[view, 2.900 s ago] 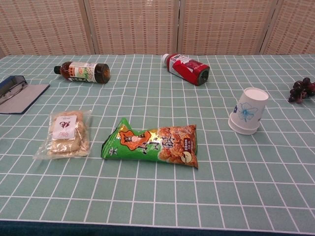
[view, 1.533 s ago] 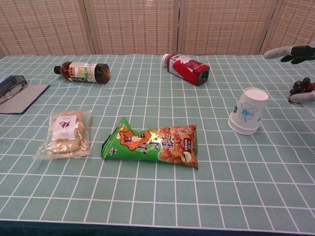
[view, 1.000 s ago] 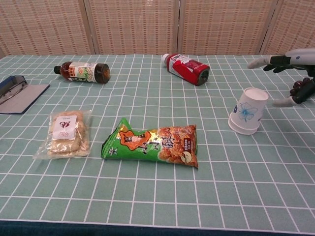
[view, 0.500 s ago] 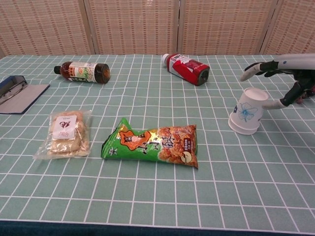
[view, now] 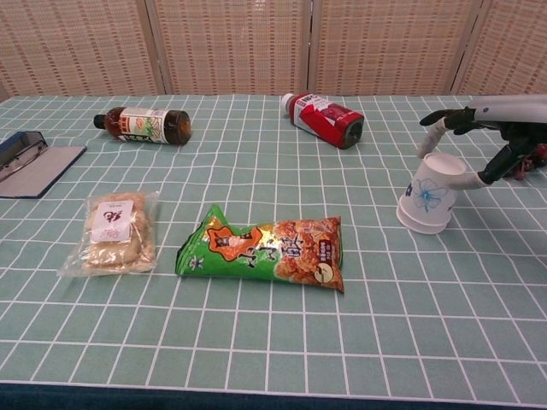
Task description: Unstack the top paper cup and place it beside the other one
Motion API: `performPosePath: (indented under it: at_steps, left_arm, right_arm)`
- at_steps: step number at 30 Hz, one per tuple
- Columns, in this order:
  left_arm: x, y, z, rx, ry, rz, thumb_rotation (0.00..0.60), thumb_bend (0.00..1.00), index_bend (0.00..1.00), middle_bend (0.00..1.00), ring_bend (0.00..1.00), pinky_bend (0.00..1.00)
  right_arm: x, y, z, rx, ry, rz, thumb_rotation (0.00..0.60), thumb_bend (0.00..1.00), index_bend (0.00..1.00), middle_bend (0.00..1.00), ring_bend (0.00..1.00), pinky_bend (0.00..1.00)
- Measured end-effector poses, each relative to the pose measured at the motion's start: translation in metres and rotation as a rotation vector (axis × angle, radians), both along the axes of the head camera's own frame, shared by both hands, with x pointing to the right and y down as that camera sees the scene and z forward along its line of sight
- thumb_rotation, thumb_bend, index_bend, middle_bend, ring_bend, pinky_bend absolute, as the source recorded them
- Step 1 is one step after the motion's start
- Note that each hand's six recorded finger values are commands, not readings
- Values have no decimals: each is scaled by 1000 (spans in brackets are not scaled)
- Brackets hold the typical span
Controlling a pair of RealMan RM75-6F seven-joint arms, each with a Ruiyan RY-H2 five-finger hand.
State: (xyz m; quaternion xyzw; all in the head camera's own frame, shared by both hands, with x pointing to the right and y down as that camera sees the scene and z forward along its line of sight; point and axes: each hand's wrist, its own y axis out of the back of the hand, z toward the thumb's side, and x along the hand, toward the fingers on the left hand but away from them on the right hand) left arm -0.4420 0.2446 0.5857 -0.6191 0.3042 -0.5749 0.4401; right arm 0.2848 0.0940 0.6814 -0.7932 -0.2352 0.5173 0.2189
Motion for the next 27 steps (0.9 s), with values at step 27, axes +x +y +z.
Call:
performPosePath:
  at_steps: [27]
  left_arm:
    - [-1, 0, 10, -23, -29, 3, 600, 403, 207, 190, 148, 170]
  right_arm:
    - [10, -18, -71, 145, -20, 18, 600, 282, 331, 0, 0, 0]
